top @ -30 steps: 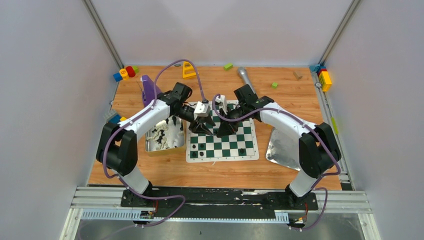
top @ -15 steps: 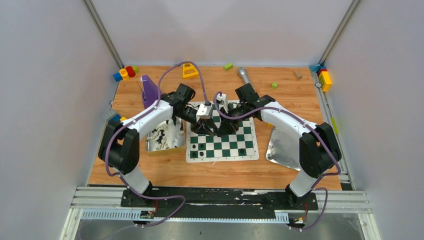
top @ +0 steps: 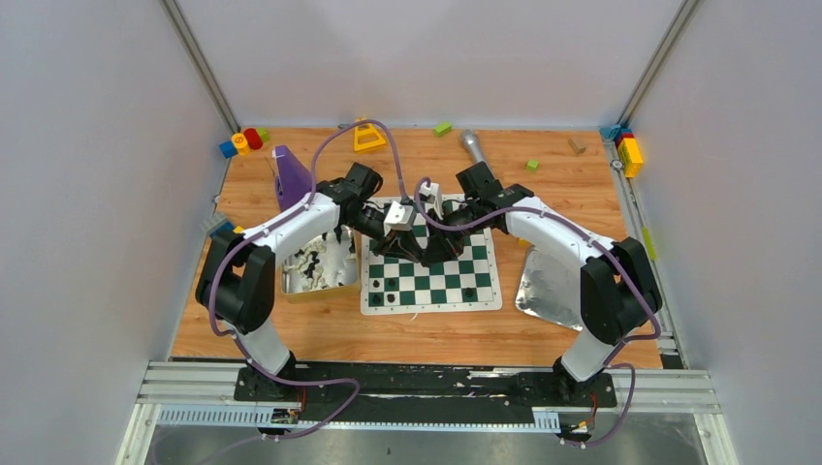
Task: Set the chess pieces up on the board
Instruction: Place the chess piece on the chessboard.
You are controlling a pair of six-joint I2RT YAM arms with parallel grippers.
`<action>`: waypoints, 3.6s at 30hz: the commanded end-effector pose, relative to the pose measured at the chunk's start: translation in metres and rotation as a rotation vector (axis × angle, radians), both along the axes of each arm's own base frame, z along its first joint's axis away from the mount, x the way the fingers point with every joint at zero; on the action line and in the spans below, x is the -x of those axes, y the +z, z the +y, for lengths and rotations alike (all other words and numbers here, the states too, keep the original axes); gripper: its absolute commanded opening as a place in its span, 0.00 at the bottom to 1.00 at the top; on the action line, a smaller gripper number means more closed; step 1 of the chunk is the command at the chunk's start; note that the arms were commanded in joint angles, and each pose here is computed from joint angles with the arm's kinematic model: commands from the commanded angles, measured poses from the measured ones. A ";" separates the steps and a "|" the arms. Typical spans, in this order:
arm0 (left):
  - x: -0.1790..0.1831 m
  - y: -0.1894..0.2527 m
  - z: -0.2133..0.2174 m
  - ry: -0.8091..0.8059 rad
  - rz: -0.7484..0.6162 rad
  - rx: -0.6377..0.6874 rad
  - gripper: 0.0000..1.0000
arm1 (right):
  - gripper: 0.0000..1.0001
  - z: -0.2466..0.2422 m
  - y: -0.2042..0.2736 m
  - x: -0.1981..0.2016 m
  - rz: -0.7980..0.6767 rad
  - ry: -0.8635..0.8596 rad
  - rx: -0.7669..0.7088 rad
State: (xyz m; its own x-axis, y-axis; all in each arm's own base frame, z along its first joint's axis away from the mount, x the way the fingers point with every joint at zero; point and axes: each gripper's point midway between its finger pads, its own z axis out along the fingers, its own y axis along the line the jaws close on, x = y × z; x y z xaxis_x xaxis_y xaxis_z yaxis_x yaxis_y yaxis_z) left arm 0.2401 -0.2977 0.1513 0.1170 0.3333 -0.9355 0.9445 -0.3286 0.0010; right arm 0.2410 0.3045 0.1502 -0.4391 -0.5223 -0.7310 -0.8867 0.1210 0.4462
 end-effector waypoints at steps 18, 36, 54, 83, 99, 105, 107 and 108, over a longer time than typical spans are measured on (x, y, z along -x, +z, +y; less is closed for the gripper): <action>-0.049 0.051 -0.025 0.356 0.139 0.097 0.13 | 0.51 -0.042 0.062 -0.063 0.020 -0.247 -0.170; -0.070 0.061 -0.035 0.575 0.444 0.183 0.12 | 0.47 -0.039 0.063 -0.069 0.131 -0.254 -0.229; -0.071 0.053 -0.033 0.598 0.439 0.185 0.25 | 0.05 -0.048 0.065 -0.074 0.130 -0.269 -0.245; -0.098 0.056 0.191 1.217 -0.044 -0.400 1.00 | 0.01 -0.070 -0.009 -0.022 -0.218 -0.164 0.502; -0.071 0.075 0.234 1.360 -0.104 -0.444 1.00 | 0.00 -0.053 -0.063 0.013 -0.228 0.165 0.855; -0.073 0.081 0.239 1.379 -0.098 -0.435 1.00 | 0.00 -0.050 -0.076 0.014 -0.218 0.229 0.919; -0.073 0.083 0.239 1.382 -0.103 -0.431 1.00 | 0.00 -0.050 -0.080 0.015 -0.215 0.244 0.937; -0.073 0.083 0.240 1.385 -0.107 -0.430 1.00 | 0.01 -0.049 -0.081 0.015 -0.215 0.249 0.942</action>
State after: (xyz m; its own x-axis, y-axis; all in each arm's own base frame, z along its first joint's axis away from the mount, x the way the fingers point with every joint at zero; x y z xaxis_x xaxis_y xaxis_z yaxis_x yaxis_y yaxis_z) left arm 0.3096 -0.0592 0.2149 -0.5026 0.4878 -0.7137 0.5129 0.8328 0.2081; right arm 0.2237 0.2553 0.0675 -0.1898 -0.9796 -0.0661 -0.9773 0.1820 0.1083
